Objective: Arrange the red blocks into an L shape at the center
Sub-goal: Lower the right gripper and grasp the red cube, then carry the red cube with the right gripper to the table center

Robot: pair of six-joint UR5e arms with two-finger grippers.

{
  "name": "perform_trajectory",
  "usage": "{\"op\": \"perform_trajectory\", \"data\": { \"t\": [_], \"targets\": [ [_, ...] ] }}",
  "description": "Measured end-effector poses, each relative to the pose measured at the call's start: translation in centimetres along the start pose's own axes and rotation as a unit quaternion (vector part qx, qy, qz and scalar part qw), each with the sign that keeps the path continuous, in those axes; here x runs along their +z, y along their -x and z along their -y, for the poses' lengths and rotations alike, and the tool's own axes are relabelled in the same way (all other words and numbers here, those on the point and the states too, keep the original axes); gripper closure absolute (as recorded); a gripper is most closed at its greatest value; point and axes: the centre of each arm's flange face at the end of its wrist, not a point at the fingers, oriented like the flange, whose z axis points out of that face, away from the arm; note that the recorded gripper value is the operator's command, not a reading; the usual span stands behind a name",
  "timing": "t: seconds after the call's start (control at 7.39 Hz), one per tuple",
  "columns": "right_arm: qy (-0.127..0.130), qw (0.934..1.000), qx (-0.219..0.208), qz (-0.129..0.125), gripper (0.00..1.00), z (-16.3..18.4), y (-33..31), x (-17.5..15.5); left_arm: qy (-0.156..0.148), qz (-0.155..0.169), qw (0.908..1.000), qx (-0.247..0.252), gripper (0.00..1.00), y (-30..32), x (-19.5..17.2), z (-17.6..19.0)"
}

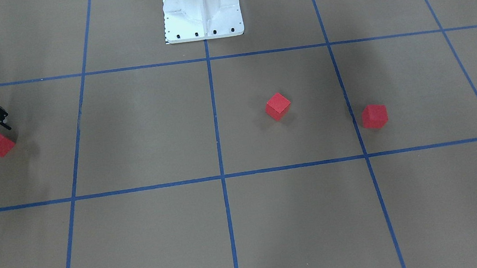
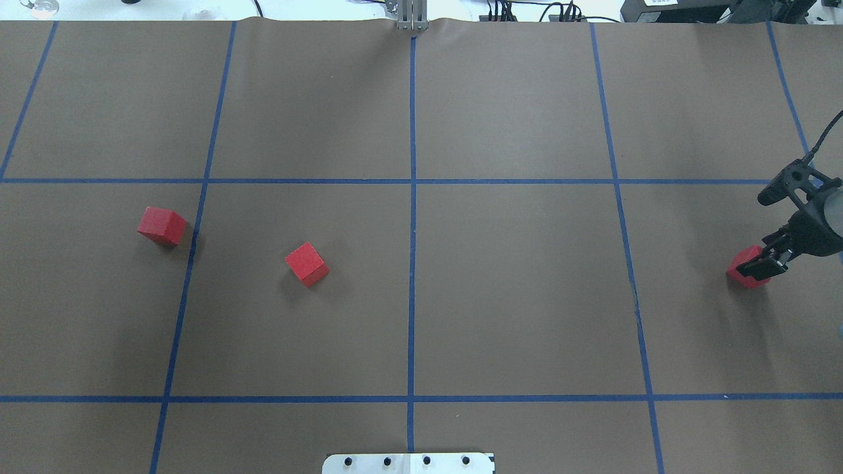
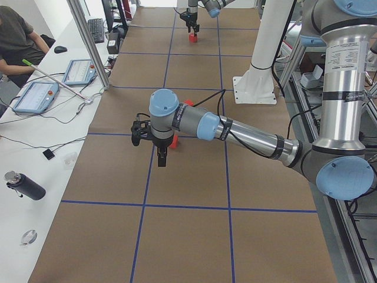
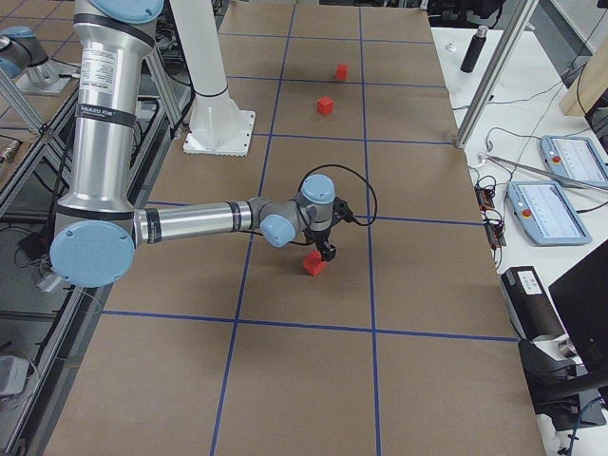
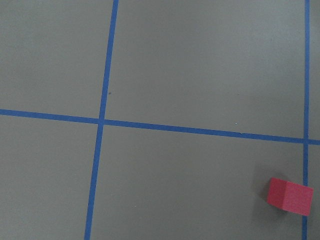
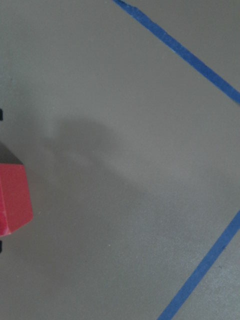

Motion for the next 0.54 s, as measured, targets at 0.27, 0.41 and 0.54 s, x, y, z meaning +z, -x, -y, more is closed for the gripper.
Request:
{"op": "perform_trajectory", "data": {
  "t": [0.27,0.41,0.54],
  "targets": [
    [0.008,0.9999,-0.009,-0.001,0.02,-0.7,-0.3,0.5,-0.001,0.000,1.0000,0.001,0.00,-0.1,-0.1,0.0],
    [0.013,0.9998,-0.014,-0.001,0.02,-0.9,-0.6,1.0,-0.001,0.000,1.0000,0.001,0.00,-0.1,-0.2,0.0],
    [0.019,0.9996,-0.019,-0.001,0.08,-1.0,-1.1,1.7,-0.002,0.000,1.0000,0.001,0.00,-0.1,-0.2,0.0]
  ]
}}
